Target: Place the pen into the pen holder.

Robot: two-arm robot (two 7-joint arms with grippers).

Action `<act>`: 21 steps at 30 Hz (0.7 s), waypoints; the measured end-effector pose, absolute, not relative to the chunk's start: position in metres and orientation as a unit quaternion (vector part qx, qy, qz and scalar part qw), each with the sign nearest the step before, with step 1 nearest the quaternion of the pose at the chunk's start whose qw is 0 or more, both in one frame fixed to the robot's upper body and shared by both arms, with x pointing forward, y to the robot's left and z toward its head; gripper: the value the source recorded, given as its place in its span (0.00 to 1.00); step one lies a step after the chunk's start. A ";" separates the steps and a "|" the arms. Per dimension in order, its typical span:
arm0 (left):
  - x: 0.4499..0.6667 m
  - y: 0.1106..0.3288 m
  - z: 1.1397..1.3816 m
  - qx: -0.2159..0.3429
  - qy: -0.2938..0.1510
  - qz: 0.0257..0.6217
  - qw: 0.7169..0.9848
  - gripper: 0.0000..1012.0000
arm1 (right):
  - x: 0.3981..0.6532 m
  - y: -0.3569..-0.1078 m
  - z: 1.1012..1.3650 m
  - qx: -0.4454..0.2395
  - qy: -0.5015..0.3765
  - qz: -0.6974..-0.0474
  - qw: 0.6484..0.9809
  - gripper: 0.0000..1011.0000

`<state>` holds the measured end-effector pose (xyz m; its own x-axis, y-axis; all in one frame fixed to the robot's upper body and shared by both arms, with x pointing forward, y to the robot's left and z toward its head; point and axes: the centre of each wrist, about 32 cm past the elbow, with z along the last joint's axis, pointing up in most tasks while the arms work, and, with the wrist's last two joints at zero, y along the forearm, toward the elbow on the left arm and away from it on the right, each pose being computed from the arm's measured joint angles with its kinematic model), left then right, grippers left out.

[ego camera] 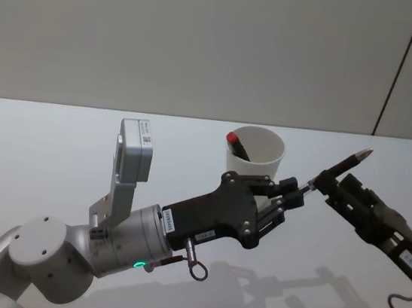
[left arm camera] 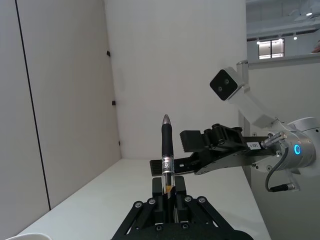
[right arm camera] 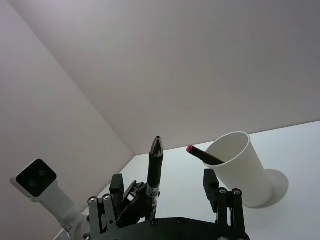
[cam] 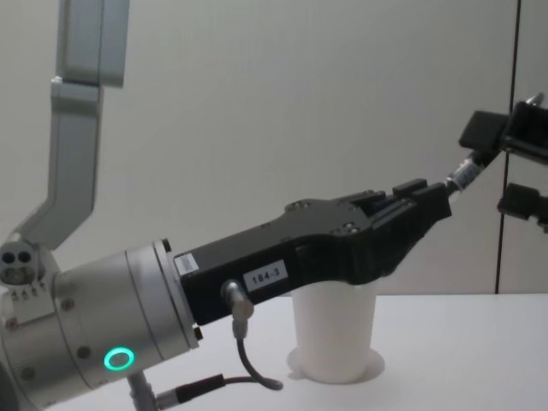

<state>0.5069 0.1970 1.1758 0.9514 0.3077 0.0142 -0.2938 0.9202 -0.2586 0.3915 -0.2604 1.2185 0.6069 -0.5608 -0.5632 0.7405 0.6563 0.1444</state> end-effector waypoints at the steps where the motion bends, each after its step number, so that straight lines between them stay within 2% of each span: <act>1: 0.507 0.197 1.176 -0.128 -0.027 0.154 0.979 0.14 | 0.391 -0.260 1.218 0.185 0.243 -0.371 0.877 0.99; 21: 0.507 0.197 1.176 -0.128 -0.027 0.154 0.979 0.14 | 0.400 -0.239 1.220 0.193 0.227 -0.377 0.877 0.99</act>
<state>0.5069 0.1970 1.1758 0.9514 0.3077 0.0141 -0.2938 0.9202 -0.2586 0.3997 -0.2395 1.2198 0.6124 -0.5740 -0.5436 0.7490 0.6412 0.1667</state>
